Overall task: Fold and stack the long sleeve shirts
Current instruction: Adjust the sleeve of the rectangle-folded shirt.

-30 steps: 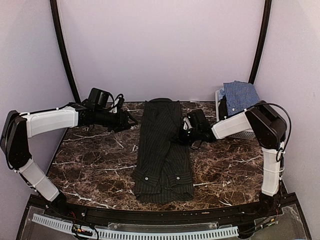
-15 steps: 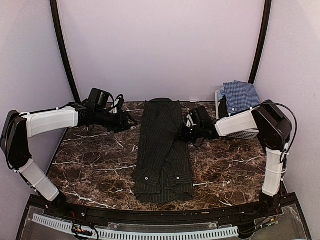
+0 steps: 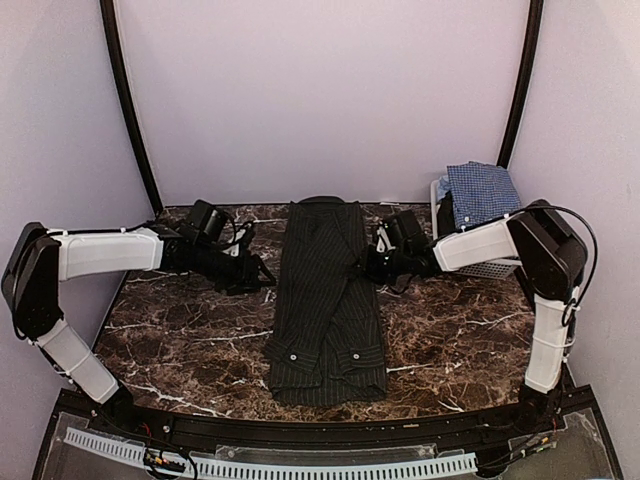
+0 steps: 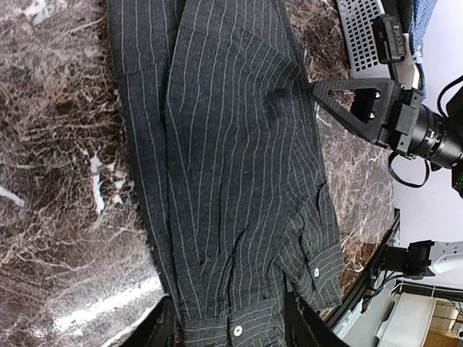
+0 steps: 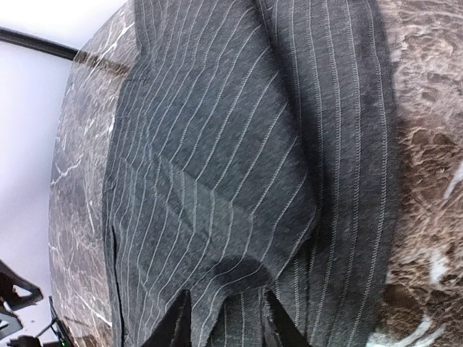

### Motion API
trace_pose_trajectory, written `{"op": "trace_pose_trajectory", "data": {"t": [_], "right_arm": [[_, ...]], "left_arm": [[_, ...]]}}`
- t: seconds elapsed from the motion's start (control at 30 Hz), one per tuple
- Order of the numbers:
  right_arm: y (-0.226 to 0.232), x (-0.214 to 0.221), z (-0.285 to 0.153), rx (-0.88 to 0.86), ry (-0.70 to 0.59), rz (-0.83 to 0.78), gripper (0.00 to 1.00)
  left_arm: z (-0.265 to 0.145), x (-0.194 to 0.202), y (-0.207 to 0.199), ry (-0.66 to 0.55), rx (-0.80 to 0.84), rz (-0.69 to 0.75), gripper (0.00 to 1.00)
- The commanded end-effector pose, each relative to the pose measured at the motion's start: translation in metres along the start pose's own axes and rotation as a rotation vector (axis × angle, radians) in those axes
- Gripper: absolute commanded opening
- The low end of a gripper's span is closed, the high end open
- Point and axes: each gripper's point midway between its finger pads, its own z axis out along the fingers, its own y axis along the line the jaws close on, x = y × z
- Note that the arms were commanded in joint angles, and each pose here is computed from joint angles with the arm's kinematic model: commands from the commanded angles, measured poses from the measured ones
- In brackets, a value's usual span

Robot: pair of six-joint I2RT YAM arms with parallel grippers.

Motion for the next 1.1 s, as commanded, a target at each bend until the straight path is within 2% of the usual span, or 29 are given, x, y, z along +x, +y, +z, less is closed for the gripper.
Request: {"op": "trace_pose_trajectory", "data": {"t": [0.0, 0.17, 0.4, 0.63, 0.73, 1.07], "right_arm": [[0.024, 0.008, -0.007, -0.078, -0.002, -0.009, 0.34], [0.027, 0.025, 0.001, -0.084, 0.031, -0.007, 0.38], [0.026, 0.031, 0.009, -0.091, 0.042, 0.008, 0.36], [0.025, 0.030, 0.016, -0.086, 0.046, 0.009, 0.31], [0.025, 0.028, 0.016, -0.087, 0.043, 0.009, 0.28], [0.027, 0.023, 0.017, -0.084, 0.034, 0.000, 0.13]], "left_arm": [[0.000, 0.020, 0.012, 0.034, -0.030, -0.012, 0.50], [0.011, 0.048, 0.028, 0.094, -0.072, -0.021, 0.50], [0.026, 0.085, 0.044, 0.180, -0.141, -0.014, 0.50], [0.036, 0.108, 0.039, 0.254, -0.131, 0.001, 0.49], [0.038, 0.120, 0.039, 0.286, -0.137, 0.006, 0.46], [0.038, 0.140, 0.031, 0.342, -0.120, 0.022, 0.28]]}}
